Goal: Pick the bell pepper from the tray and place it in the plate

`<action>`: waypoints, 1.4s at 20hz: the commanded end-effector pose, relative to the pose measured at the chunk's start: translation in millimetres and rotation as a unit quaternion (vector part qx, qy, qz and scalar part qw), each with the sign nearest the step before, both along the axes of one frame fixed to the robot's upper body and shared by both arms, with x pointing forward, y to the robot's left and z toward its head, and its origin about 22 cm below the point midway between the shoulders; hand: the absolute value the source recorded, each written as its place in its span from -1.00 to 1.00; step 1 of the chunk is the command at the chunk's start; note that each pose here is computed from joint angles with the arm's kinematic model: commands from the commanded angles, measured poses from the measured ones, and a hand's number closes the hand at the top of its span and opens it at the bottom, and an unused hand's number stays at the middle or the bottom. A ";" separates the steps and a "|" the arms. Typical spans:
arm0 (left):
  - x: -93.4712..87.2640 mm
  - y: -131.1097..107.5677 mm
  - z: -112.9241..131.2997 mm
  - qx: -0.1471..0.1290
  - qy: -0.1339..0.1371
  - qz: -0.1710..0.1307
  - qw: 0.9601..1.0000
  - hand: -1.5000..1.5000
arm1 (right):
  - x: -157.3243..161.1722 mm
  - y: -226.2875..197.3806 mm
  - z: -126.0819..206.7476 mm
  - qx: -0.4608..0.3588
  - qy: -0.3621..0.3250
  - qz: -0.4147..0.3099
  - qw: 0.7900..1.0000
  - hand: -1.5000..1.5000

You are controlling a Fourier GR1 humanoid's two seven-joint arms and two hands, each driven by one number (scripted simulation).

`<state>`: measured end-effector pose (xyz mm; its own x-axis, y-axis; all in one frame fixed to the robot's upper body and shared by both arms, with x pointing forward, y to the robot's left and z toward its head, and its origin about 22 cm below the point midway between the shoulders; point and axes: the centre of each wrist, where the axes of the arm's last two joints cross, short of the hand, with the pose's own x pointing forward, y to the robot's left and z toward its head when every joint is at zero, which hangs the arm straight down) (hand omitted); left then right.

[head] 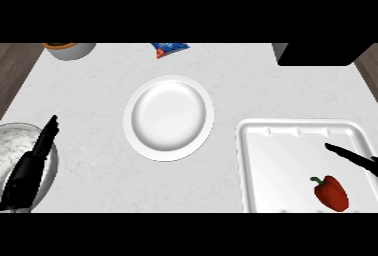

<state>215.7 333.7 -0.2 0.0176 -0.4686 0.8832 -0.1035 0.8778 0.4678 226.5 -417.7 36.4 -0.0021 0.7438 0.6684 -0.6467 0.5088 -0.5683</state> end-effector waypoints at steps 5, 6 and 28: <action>3.3 -6.2 -13.9 0.000 0.009 0.014 1.000 0.00 | 13.2 20.4 -23.9 -0.018 0.021 0.006 1.000 -1.00; -11.4 -4.8 -8.6 -0.002 0.012 0.008 1.000 0.00 | 4.1 4.7 -27.8 -0.022 0.023 0.010 0.999 -1.00; 1.2 -5.1 -8.4 -0.004 0.013 0.002 1.000 0.00 | 65.7 32.7 -37.5 -0.058 -0.076 -0.019 0.995 1.00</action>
<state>220.2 332.1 -1.2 0.0247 -0.4624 0.8863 -0.1027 0.8807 0.4624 254.7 -397.5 -14.5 -0.0636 0.7576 0.6496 -0.5938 0.4944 -0.6348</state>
